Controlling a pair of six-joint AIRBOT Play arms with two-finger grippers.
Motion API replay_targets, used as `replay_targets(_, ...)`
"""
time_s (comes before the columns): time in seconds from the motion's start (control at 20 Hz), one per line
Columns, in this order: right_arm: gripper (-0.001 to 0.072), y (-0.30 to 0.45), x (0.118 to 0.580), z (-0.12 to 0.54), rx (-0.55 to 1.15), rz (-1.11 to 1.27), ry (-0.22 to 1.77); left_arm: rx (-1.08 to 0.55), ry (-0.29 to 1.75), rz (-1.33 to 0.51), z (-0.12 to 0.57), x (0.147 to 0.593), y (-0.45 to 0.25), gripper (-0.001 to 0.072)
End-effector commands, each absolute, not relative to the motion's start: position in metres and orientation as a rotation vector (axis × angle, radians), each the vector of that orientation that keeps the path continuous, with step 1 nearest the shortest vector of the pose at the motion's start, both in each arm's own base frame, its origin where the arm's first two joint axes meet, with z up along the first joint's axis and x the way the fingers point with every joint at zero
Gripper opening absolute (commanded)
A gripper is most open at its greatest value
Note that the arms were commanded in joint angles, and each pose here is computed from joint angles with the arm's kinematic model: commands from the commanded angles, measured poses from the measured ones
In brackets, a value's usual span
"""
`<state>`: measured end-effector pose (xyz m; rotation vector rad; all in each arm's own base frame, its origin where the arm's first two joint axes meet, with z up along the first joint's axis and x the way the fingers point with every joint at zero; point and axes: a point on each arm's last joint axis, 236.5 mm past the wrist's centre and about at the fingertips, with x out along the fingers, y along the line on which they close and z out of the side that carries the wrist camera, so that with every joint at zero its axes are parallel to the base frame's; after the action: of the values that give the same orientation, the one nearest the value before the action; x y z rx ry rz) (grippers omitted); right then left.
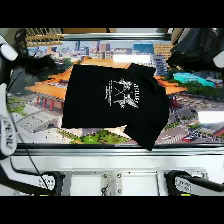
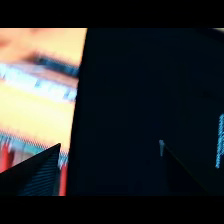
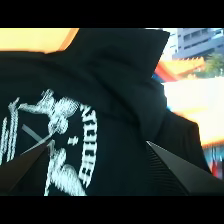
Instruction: Fold the clothes and pants, and hang the long-sleeved shirts on hangers.
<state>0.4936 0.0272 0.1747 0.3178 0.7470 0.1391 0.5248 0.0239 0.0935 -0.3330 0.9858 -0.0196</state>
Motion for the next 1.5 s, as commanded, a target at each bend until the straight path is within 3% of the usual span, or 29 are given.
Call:
replay_targets(0.0, 0.0634, 0.037, 0.443, 0.187, 0.282, 0.167, 0.766, -0.471, 1.171, 0.108, 0.034, 0.433, 0.049, 0.0681)
replay_targets(0.2, 0.0634, 0.052, 0.401, 0.175, 0.278, 0.195, 0.788, -0.610, 1.349, 0.219, -0.053, 0.325, 0.041, 0.0681)
replay_targets(0.35, 0.0634, 0.063, 0.388, 0.173, 0.307, 0.223, 0.793, -0.710, 1.349, 0.309, -0.089, 0.287, 0.031, 0.0681)
replay_targets(0.6, 0.0633, 0.069, 0.390, 0.180, 0.341, 0.244, 0.767, -0.933, 1.267, 0.315, -0.110, 0.296, 0.004, 0.0681)
replay_targets(0.9, 0.0633, 0.070, 0.390, 0.181, 0.345, 0.247, 0.766, -0.852, 1.308, 0.217, -0.119, 0.327, -0.032, 0.0680)
replay_targets(0.95, 0.0634, 0.070, 0.390, 0.181, 0.345, 0.247, 0.766, -0.852, 1.296, 0.216, -0.117, 0.334, -0.035, 0.0612)
replay_targets(1.0, 0.0633, 0.070, 0.390, 0.181, 0.345, 0.247, 0.765, -0.843, 1.281, 0.207, -0.115, 0.342, -0.036, 0.0434)
replay_targets(1.15, 0.0633, 0.069, 0.390, 0.181, 0.346, 0.245, 0.766, -0.828, 1.228, 0.192, -0.103, 0.358, -0.035, 0.0012)
replay_targets(1.3, 0.0634, 0.052, 0.386, 0.172, 0.329, 0.199, 0.801, -0.826, 1.168, 0.188, -0.085, 0.364, -0.024, 0.0005)
replay_targets(1.45, 0.0634, -0.004, 0.364, 0.118, 0.373, 0.040, 0.950, -0.788, 1.104, 0.160, -0.059, 0.365, -0.008, 0.0005)
